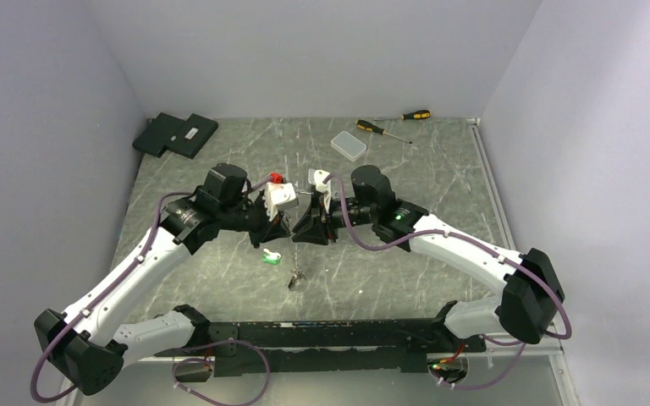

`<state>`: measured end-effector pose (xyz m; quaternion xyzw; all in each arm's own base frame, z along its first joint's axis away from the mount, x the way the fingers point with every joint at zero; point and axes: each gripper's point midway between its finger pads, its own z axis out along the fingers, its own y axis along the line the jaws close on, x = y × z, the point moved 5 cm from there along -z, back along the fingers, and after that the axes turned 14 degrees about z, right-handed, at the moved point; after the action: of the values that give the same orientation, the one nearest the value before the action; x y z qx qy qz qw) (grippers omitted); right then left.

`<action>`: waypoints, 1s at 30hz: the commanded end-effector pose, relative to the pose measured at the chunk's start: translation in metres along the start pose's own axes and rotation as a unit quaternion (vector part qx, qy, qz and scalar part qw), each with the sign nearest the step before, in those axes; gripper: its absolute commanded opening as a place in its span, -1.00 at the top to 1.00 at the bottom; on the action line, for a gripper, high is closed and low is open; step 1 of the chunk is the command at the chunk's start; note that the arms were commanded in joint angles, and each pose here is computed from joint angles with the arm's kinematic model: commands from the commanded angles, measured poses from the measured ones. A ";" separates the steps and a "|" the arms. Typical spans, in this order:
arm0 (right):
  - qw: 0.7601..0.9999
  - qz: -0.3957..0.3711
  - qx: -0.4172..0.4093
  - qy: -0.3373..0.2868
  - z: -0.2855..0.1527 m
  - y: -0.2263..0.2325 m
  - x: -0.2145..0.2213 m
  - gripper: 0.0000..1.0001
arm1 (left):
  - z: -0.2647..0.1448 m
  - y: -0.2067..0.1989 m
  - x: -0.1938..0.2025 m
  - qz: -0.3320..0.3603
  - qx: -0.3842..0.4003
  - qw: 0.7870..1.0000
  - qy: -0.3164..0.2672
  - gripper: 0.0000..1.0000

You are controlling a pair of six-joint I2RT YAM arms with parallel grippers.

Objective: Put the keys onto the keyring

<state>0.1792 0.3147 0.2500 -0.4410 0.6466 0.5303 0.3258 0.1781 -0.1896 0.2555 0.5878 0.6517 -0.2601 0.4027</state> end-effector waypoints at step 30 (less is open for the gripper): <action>0.999 -0.022 -0.029 -0.031 0.003 0.003 -0.013 1.00 | -0.022 -0.011 -0.031 0.070 -0.001 0.993 -0.095 0.76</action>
<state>0.1796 0.3192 0.2531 -0.4433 0.6321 0.5471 0.3235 0.1672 -0.1862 0.2696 0.5957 0.6185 -0.2730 0.4337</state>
